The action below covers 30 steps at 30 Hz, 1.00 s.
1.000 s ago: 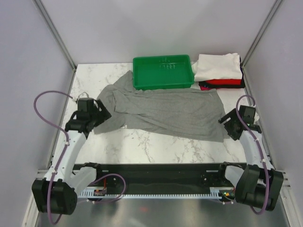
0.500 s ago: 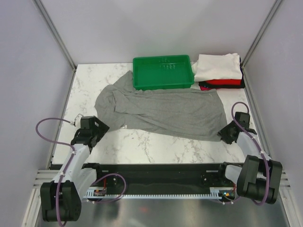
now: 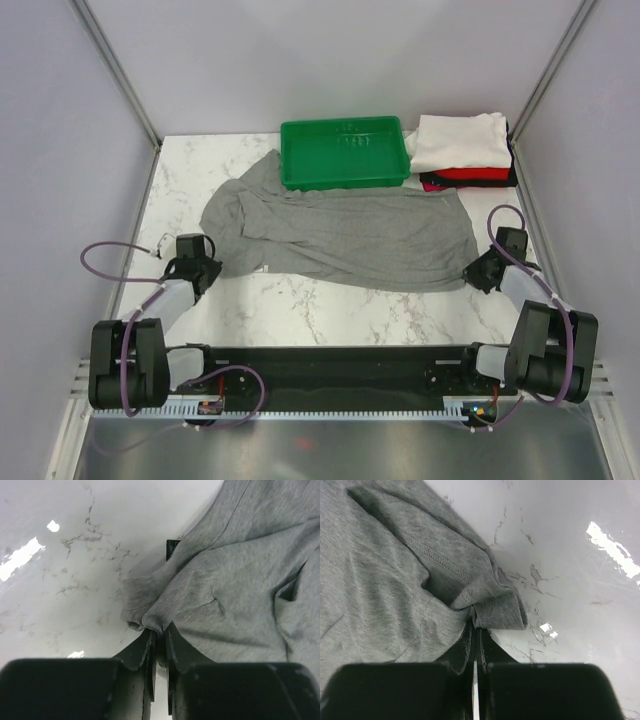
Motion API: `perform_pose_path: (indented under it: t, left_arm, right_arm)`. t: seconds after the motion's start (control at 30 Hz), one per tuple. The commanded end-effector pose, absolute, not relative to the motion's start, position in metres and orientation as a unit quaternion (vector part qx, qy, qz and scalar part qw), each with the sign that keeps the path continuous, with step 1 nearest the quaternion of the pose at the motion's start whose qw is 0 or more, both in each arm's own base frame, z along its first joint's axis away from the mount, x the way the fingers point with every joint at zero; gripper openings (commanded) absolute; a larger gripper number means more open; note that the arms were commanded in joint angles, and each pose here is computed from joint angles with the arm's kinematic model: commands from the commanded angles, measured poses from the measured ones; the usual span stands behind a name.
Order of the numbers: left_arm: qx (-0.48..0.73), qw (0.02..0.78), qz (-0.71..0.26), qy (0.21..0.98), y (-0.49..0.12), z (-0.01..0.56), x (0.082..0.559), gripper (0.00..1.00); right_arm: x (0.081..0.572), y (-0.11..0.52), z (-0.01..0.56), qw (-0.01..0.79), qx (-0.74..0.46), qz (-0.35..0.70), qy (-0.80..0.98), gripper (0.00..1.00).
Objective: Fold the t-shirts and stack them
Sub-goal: Fold the tshirt
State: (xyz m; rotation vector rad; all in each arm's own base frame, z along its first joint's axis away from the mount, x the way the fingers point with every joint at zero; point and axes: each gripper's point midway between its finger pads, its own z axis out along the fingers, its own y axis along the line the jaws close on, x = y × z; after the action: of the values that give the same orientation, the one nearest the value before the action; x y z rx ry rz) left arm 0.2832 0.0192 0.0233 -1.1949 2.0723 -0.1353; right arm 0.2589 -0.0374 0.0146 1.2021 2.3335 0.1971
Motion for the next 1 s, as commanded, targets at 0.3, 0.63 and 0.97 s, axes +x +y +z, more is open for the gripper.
perform_pose_path:
  t: [0.3, 0.63, 0.97]
  left_arm:
    - [-0.478, 0.483, -0.039, 0.733, 0.064, 0.137, 0.288, 0.02]
    - [-0.512, 0.461, -0.061, 0.722, 0.059, 0.138, 0.226, 0.05]
    - [-0.560, 0.400, -0.081, 0.721, 0.039, 0.132, 0.191, 0.76]
  right_arm:
    - [0.250, -0.088, 0.050, 0.266, 0.468, 0.003, 0.843, 0.00]
    - [0.223, -0.078, 0.049, 0.257, 0.487, 0.007, 0.835, 0.00]
    - [0.204, -0.086, 0.060, 0.259, 0.556, 0.006, 0.790, 0.28]
